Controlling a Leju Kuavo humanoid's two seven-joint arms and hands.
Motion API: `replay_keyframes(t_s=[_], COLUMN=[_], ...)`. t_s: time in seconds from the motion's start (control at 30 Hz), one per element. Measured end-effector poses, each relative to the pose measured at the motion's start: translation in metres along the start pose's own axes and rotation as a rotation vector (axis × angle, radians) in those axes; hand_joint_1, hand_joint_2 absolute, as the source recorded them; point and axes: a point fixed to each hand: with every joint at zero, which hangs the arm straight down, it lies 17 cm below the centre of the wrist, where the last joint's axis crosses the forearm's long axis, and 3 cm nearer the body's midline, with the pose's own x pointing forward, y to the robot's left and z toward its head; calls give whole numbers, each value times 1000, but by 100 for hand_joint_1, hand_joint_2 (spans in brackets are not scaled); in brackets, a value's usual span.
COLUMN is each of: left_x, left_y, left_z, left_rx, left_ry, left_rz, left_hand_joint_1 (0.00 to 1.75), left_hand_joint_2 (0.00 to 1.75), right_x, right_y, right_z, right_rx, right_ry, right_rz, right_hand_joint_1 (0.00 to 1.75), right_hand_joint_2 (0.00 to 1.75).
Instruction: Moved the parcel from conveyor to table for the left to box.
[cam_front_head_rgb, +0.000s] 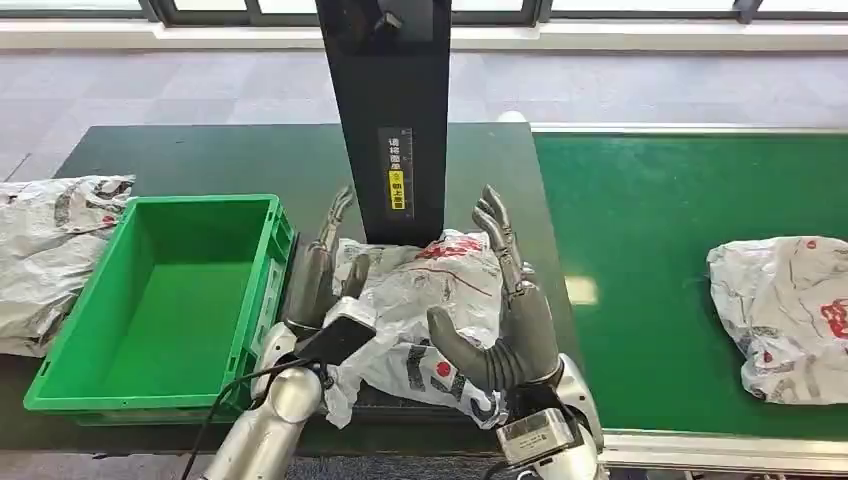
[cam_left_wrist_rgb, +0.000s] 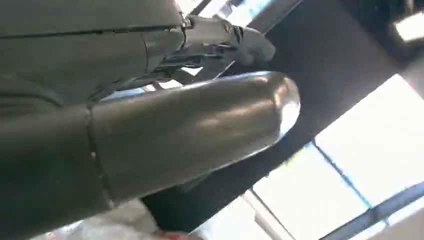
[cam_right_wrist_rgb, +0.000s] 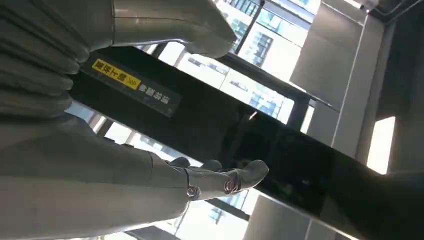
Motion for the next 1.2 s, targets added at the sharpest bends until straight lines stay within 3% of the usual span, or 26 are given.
replay_keyframes(t_s=[0.07,0.1,0.37,0.53,0.7,1.1,1.13,1.17,1.2], left_x=[-5,-6,-29,-71,-108,-134,-135,-136,-137], left_y=[-5,-7,-54,-110,-136,-146,-146,-147,-147], left_z=[2,2,21,68,105,121,121,121,122], left_rx=[-15,-20,-217,-486,-636,-732,-735,-740,-748], left_ry=[10,13,31,108,199,253,255,256,257], left_rz=[-1,-3,-218,-344,-421,-461,-465,-468,-474], left_hand_joint_1=[0,0,0,0,0,0,38,175,175], left_hand_joint_2=[0,175,175,175,175,175,175,175,175], right_x=[3,4,12,14,16,19,19,19,19], right_y=[-2,-2,-15,-20,-19,-17,-17,-17,-16], right_z=[1,2,3,0,-5,-12,-12,-12,-13], right_rx=[-3,-4,-44,-38,-14,18,19,20,22], right_ry=[-4,-5,-19,-34,-54,-79,-80,-80,-81], right_rz=[2,3,-15,-47,-51,-47,-47,-46,-46], right_hand_joint_1=[0,0,0,0,0,0,0,0,0], right_hand_joint_2=[175,175,175,175,175,175,175,175,175])
